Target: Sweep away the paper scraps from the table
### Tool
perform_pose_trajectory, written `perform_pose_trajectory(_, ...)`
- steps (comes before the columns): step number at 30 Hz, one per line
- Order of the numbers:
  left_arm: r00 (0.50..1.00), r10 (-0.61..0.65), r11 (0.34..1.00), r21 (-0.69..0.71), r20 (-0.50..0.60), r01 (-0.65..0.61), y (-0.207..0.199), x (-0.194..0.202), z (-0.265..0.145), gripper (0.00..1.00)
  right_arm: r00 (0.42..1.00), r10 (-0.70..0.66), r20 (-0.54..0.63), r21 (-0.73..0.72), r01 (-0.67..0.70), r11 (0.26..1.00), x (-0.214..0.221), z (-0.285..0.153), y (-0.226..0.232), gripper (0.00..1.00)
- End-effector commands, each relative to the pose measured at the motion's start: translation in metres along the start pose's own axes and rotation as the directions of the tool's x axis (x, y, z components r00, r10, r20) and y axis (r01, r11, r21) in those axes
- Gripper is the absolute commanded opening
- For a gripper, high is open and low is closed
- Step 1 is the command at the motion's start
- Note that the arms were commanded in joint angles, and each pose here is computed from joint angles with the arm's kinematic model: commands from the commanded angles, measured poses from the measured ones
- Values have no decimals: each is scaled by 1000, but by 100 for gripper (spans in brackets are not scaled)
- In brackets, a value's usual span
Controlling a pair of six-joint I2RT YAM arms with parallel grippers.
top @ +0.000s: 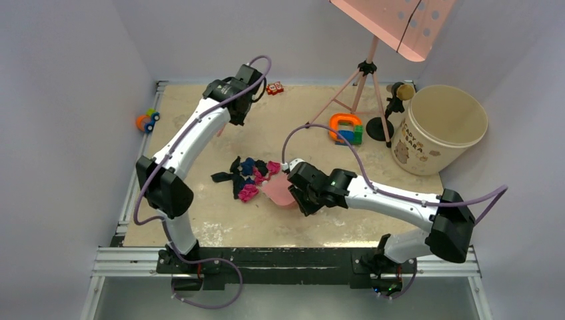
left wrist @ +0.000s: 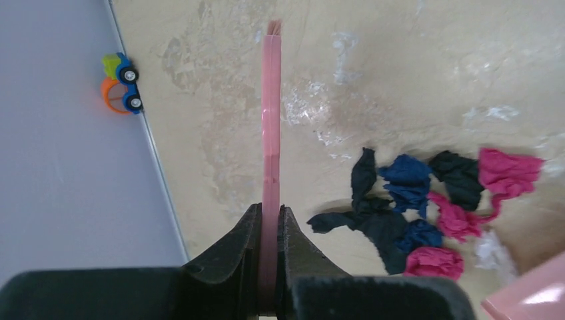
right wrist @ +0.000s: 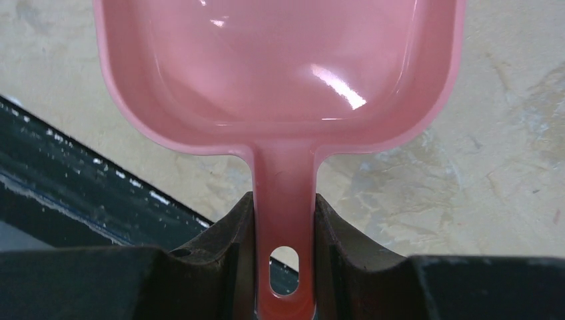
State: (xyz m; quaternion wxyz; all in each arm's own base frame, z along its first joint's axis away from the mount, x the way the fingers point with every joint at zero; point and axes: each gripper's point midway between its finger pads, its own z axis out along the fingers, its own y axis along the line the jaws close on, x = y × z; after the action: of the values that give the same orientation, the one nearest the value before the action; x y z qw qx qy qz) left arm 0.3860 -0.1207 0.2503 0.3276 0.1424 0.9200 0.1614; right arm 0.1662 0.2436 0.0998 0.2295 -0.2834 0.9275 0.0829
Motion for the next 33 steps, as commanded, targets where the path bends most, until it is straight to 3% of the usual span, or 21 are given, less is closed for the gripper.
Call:
perform_pose_trajectory(1, 964, 257, 962, -74, -61, -262, 12, -5, 21, 0, 995, -75, -63, -62, 71, 996, 22, -9, 15, 0)
perform_pose_trajectory(8, 920, 384, 916, 159, -73, -370, -34, 2, 42, 0, 977, -132, -166, -84, 119, 989, 46, 3, 23, 0)
perform_pose_trajectory(14, 880, 464, 830, 394, -96, -395, -75, 21, 45, 0, 964, -144, -223, -113, 121, 986, 49, 18, 34, 0)
perform_pose_trajectory(20, 868, 486, 796, 459, -96, -395, -90, 28, 44, 0, 960, -110, -259, -45, 102, 994, 44, 37, 23, 0)
perform_pose_trajectory(27, 858, 508, 717, 587, -70, -376, -114, 40, 33, 0, 980, -60, -192, -90, 43, 995, 15, 44, 15, 0)
perform_pose_trajectory(33, 844, 533, 660, 655, -62, -368, -130, 49, 19, 0, 976, -125, -177, -69, 115, 991, -7, 51, 7, 0)
